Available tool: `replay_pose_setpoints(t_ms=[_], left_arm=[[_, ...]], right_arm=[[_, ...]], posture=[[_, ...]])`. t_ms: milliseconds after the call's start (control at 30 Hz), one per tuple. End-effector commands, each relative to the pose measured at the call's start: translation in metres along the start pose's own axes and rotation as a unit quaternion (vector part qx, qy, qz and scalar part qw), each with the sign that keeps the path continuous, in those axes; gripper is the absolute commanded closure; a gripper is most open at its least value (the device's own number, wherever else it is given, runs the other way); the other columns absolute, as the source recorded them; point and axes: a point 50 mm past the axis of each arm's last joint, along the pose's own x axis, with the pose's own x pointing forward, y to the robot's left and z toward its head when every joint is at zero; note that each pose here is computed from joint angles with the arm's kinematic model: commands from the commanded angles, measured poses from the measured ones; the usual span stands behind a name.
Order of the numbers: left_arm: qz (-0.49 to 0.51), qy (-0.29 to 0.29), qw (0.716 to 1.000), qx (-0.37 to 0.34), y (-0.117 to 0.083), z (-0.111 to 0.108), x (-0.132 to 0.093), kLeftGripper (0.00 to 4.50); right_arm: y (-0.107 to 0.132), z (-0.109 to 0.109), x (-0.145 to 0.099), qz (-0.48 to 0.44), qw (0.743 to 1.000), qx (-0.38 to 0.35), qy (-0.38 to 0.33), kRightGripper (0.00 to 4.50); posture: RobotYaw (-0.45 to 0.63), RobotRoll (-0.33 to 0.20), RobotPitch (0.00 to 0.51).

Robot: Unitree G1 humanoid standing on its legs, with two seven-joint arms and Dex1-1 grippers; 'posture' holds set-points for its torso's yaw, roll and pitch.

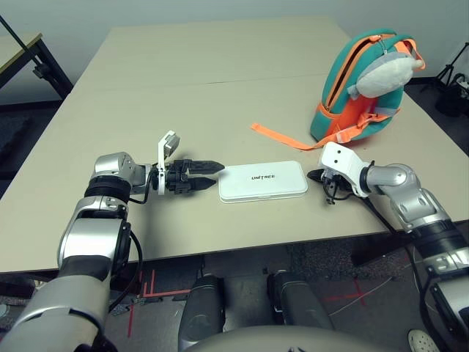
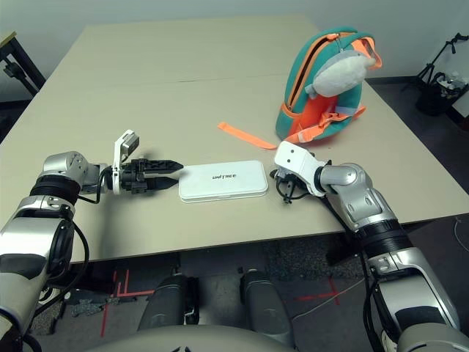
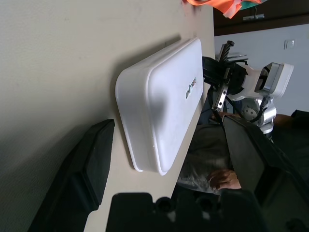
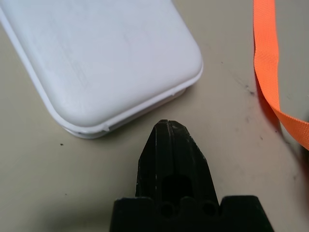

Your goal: Put the pencil case into the backpack and zip it.

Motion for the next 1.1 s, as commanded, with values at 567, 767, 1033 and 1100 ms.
replay_pose_setpoints(t_ms=[567, 767, 1033, 1100], left_arm=[[0.013, 0.008, 1.000, -0.006, 0.005, -0.002, -0.003, 0.00], [0.016, 0.012, 1.000, 0.007, 0.006, -0.002, -0.004, 0.00], [0.017, 0.022, 0.999, 0.047, 0.005, -0.003, -0.003, 0.00], [0.023, 0.031, 0.998, 0.059, 0.007, -0.005, -0.002, 0.00]], right_arm=[[0.007, 0.025, 0.024, 0.034, 0.999, -0.019, -0.031, 4.47], [0.009, 0.030, 0.028, 0.037, 0.998, -0.021, -0.038, 4.47], [0.011, 0.028, 0.029, 0.038, 0.998, -0.020, -0.039, 4.47], [0.011, 0.028, 0.029, 0.037, 0.998, -0.020, -0.038, 4.47]], posture=[[-0.12, 0.000, 0.060], [-0.11, 0.000, 0.063], [-0.11, 0.000, 0.069], [-0.11, 0.000, 0.069]])
